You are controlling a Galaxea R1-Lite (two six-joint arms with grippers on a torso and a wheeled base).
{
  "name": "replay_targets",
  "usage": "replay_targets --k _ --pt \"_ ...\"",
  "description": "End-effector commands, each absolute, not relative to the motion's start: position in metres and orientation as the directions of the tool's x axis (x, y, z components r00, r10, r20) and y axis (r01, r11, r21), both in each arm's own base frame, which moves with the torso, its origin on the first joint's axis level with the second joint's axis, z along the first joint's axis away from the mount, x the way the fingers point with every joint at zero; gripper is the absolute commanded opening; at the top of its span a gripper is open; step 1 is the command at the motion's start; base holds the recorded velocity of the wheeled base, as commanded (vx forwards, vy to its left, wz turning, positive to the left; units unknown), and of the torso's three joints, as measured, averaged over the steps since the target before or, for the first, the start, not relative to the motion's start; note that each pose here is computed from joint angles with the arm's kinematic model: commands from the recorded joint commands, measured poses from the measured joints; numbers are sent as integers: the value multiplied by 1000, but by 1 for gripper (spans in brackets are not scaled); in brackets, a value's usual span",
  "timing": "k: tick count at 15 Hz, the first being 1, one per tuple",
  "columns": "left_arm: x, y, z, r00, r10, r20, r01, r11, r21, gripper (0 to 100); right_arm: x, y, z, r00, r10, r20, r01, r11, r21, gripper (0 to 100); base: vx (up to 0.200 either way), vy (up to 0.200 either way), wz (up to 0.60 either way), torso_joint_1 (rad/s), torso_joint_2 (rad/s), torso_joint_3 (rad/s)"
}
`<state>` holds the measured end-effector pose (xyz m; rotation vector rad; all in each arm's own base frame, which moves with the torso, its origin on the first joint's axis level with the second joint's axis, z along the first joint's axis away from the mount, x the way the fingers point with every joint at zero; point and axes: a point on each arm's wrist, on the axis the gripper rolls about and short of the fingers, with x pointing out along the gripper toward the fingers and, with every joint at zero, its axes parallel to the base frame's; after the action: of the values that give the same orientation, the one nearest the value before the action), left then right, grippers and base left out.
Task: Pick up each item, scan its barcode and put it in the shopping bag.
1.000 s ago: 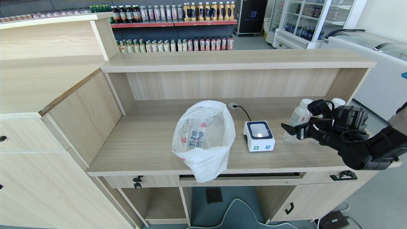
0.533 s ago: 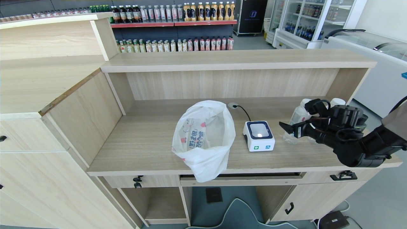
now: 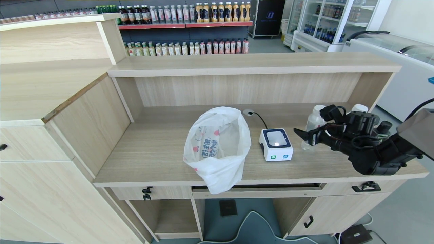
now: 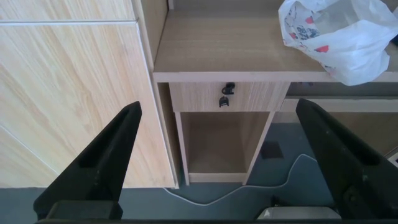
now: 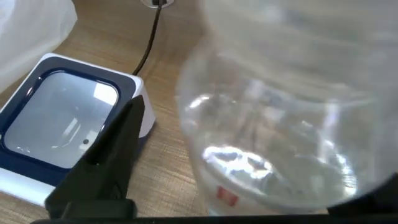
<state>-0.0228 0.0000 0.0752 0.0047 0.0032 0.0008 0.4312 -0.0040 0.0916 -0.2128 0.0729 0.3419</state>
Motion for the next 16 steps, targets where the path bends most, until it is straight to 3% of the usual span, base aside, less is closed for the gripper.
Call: replay_targets --k 1,11,13,16 --pt "-23 0 75 1000 2 -3 -2 1000 5 100 434 -4 91 940 327 -102 -341 919 -197 0 0 0 0 0 0 0" --pt "-23 0 75 1000 2 -3 -2 1000 5 100 429 -8 89 940 308 -145 -332 926 -181 0 0 0 0 0 0 0" --pt "-23 0 75 1000 2 -3 -2 1000 5 100 422 -8 117 942 308 -132 -324 938 -120 0 0 0 0 0 0 0" --pt "-23 0 75 1000 3 -3 -3 1000 5 100 393 -5 188 938 317 -142 -314 948 42 0 0 0 0 0 0 0"
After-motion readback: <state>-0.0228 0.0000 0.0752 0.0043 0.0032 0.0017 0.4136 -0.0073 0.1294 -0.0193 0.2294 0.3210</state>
